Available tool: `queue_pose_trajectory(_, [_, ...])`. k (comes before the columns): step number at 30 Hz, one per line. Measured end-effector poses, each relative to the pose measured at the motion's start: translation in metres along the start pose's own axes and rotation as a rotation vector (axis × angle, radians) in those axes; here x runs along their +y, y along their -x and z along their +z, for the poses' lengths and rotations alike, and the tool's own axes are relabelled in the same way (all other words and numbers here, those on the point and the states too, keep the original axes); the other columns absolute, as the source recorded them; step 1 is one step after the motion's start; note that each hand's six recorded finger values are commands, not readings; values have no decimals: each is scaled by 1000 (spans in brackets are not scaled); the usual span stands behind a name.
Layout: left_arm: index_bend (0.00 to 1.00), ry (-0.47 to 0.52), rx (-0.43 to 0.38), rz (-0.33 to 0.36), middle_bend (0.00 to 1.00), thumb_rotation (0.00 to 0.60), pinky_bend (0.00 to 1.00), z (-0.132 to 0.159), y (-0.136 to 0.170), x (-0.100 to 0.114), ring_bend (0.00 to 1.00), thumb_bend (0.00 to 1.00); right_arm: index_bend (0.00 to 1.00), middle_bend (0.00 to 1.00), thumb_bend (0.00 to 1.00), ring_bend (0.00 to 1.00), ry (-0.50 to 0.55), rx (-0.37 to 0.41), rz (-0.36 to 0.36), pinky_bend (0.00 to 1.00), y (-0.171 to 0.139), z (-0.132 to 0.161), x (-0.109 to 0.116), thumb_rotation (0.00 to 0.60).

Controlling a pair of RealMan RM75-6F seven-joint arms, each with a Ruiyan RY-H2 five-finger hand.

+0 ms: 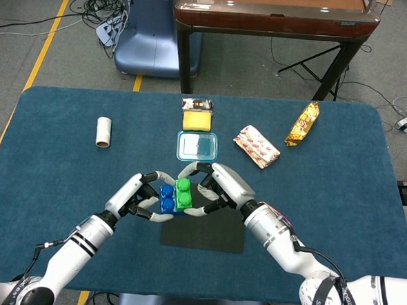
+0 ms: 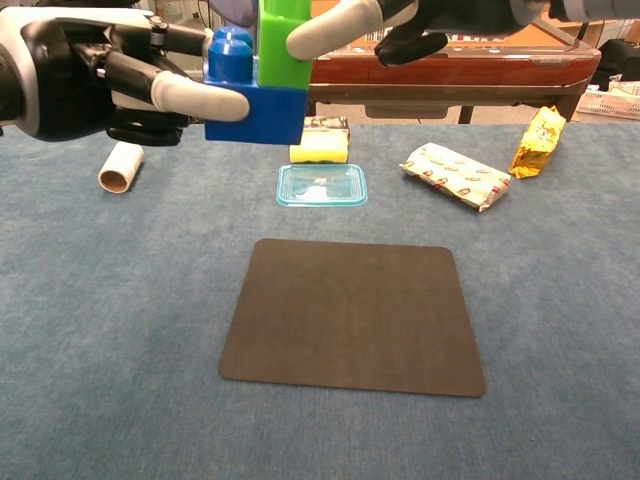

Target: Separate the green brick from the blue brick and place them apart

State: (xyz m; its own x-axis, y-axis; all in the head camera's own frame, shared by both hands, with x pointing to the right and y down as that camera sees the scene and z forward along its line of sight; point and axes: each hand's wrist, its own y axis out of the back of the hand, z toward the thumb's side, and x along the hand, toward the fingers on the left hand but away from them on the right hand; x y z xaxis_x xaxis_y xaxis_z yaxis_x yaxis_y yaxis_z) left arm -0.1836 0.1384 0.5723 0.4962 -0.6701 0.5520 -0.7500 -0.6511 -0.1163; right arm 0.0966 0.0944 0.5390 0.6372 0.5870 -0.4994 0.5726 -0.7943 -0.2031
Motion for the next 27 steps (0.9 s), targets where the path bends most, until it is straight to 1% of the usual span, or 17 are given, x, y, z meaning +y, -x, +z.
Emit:
queue_pose_trajectory(6, [756, -25, 3, 2, 1000, 600, 1000, -3, 0, -2, 1000, 63, 613, 1000, 406, 1000, 25, 2, 4, 1000, -1, -1, 0, 600])
queue_pose_trajectory(12, [775, -49, 0, 3, 1000, 600, 1000, -5, 0, -4, 1000, 63, 616, 1000, 409, 1000, 53, 8, 2, 1000, -3, -2, 2, 600])
queue_pose_trajectory(27, [785, -122, 7, -3, 1000, 600, 1000, -14, 0, -12, 1000, 63, 616, 1000, 409, 1000, 78, 15, -13, 1000, -8, -7, 8, 600])
